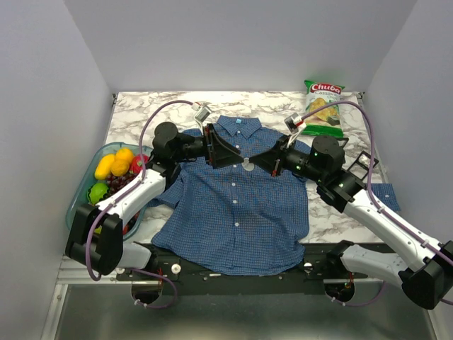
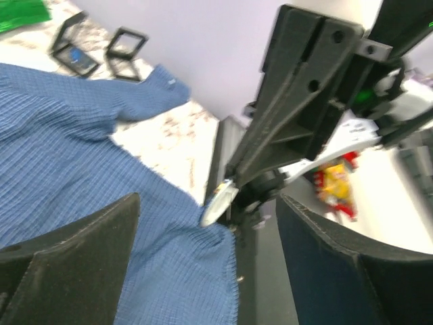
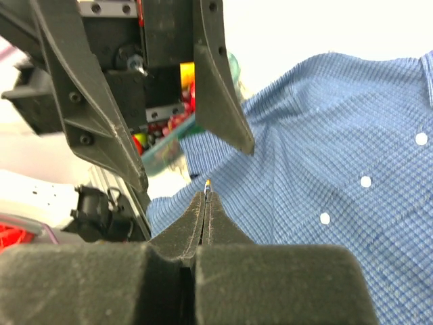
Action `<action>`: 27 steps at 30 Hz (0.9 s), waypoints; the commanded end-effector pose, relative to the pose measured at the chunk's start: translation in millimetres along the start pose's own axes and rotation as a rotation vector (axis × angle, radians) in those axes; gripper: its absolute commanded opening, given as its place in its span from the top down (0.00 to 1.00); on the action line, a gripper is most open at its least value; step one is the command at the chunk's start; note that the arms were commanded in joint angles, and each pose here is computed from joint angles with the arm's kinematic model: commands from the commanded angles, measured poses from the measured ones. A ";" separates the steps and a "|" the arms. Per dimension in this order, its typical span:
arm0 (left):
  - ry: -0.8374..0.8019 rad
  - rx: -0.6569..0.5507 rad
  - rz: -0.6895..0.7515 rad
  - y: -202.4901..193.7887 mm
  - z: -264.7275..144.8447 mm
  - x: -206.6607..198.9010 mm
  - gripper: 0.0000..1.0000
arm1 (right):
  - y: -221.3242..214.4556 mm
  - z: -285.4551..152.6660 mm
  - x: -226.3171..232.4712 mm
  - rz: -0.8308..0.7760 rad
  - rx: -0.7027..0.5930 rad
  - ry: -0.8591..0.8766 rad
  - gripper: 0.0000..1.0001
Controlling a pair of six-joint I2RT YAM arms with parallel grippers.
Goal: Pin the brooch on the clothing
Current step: Adjust the brooch in the brooch box.
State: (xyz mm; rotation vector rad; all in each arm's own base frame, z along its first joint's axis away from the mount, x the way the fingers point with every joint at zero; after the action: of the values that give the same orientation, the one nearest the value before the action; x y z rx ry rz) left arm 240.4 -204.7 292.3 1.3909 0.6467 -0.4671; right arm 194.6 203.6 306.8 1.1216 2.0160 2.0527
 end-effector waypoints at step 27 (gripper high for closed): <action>-0.158 0.004 -0.103 -0.3 8.2 -0.4 0.55 | 23.8 -5.9 10.8 -0.021 -0.146 0.007 0.99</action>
State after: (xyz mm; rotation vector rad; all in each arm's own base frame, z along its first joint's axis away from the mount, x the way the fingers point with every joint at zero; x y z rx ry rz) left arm 241.4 -211.1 291.1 1.2771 0.6230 -0.6662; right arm 194.7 201.6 325.1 1.0849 1.8939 2.1304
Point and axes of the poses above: each gripper's point midway between its finger pads, its own z axis out along the fingers, its own x axis along the line the jaws close on, y = z × x, the point moved 9 cm from there along -z, back along the fingers, and after that the axes turned 1 degree about -z, right-handed, at the moved point
